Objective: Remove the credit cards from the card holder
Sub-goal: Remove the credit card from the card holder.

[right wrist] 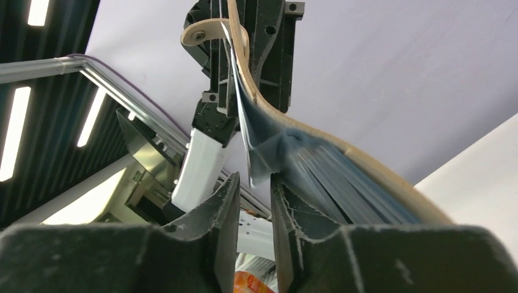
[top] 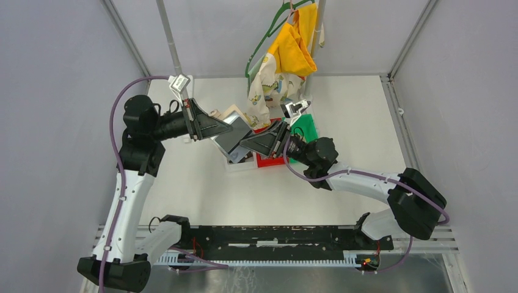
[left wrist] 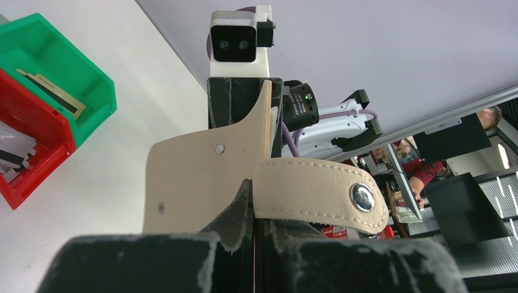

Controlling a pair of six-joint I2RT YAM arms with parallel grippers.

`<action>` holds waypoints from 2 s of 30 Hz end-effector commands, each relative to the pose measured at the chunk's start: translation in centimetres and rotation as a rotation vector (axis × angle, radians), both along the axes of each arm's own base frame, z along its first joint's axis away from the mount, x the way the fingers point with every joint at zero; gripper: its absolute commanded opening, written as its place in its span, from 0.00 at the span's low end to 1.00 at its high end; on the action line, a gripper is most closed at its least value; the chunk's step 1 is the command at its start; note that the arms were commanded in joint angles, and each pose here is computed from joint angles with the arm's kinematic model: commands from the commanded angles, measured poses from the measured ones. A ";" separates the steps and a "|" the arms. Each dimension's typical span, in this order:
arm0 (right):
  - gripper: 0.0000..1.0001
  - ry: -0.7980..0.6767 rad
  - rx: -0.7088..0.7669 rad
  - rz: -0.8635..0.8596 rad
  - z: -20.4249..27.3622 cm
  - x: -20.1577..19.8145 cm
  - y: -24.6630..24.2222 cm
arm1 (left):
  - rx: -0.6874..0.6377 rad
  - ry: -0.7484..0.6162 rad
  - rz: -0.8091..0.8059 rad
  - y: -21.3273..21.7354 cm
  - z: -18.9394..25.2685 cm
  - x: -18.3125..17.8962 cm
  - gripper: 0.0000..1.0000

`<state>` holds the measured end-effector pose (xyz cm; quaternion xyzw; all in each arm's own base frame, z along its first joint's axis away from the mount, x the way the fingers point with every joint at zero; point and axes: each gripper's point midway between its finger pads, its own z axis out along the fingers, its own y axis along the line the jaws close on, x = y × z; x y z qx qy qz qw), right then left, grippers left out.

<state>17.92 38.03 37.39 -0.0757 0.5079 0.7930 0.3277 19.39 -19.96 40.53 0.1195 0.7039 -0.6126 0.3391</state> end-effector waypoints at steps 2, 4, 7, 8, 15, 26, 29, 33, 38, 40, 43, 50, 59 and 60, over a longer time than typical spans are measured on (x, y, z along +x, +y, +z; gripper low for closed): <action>0.39 -0.032 0.086 -0.006 2.1 -0.2 -1.7 | -0.028 -0.060 -0.011 0.0 2.2 -0.6 0.03; 0.44 -0.034 0.138 0.000 3.0 -0.2 -2.2 | -0.032 -0.052 -0.012 -0.1 2.2 -0.6 0.03; 0.47 -0.032 0.175 0.002 3.7 0.1 -2.4 | -0.034 -0.050 -0.011 0.0 2.2 -0.6 0.03; 0.43 -0.040 0.175 0.007 4.0 0.1 -2.2 | -0.035 -0.051 -0.011 0.0 2.3 -0.6 0.03; 0.17 -0.032 0.168 0.011 3.5 0.1 -2.2 | -0.037 -0.046 -0.019 -0.1 2.3 -0.8 0.03; 0.00 -0.052 0.199 -0.024 3.3 -0.4 -3.6 | -0.044 -0.038 -0.010 0.0 2.6 -0.7 0.06; 0.00 -0.056 0.190 -0.037 3.2 -0.5 -3.8 | -0.044 -0.038 -0.008 0.0 2.7 -0.7 0.06; 0.00 -0.056 0.168 -0.037 2.7 -0.6 -3.7 | -0.043 -0.040 -0.008 0.0 2.8 -0.7 0.06; 0.03 -0.046 0.158 -0.049 2.4 -0.6 -3.8 | -0.040 -0.040 0.007 0.0 2.7 -0.4 0.04; 0.09 -0.042 0.149 -0.040 2.6 -0.5 -3.2 | -0.033 -0.034 0.019 0.1 2.4 -0.1 0.03; 0.12 -0.032 0.158 -0.029 3.2 -0.3 -2.4 | -0.011 -0.024 0.056 0.2 1.9 0.6 0.02; 0.27 0.000 0.206 -0.001 4.0 0.1 -1.5 | 0.009 -0.014 0.088 0.4 1.5 1.2 0.02; 0.09 0.002 0.206 0.009 3.6 -0.4 -1.9 | 0.010 -0.019 0.106 0.5 2.0 1.7 0.02; 0.08 0.001 0.205 0.008 3.5 -0.4 -2.0 | 0.009 -0.021 0.107 0.5 2.1 1.8 0.02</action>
